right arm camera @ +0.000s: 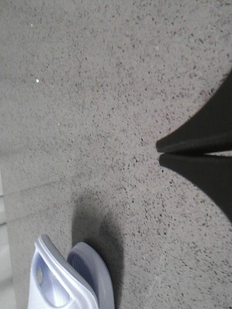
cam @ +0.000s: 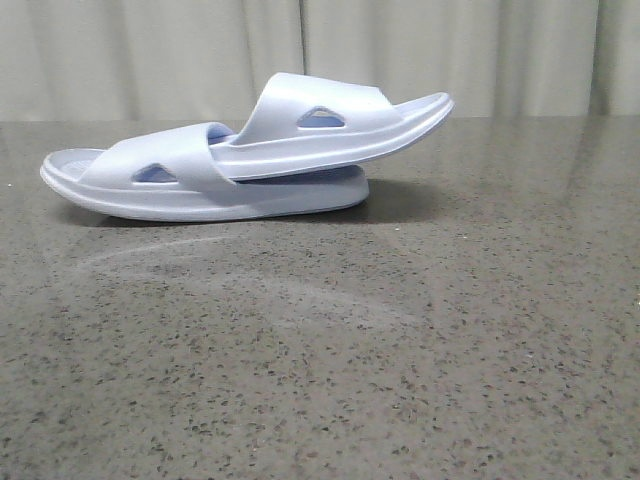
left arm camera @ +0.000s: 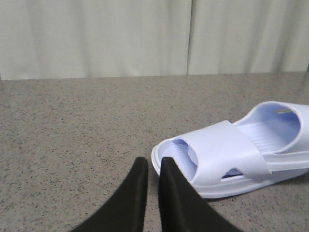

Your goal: Insert blue slippers together front up

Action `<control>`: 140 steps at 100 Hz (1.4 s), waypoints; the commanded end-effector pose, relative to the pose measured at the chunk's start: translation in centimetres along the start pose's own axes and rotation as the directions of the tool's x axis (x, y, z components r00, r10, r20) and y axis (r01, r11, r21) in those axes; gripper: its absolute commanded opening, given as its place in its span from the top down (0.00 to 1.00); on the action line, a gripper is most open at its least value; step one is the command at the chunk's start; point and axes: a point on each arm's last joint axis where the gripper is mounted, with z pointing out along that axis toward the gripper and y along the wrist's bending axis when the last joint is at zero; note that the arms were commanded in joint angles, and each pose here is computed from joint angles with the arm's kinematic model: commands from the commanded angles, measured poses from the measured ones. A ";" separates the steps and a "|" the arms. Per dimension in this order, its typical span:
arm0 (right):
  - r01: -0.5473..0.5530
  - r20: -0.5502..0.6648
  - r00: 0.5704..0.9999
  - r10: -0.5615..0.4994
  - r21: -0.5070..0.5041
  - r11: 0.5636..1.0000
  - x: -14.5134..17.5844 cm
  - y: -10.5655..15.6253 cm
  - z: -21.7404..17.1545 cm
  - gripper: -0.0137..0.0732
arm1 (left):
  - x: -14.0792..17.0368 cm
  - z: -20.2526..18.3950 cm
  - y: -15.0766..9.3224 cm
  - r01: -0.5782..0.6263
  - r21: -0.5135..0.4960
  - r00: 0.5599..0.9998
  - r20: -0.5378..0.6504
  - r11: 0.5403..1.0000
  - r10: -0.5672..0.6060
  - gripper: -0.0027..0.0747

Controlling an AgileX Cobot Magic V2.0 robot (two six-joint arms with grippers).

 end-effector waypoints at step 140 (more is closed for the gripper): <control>0.012 0.037 0.999 -0.012 0.015 1.000 -0.9 0.0 -0.1 0.93 | 3.4 -2.8 1.9 0.006 -0.129 0.986 0.163 0.992 0.015 0.95</control>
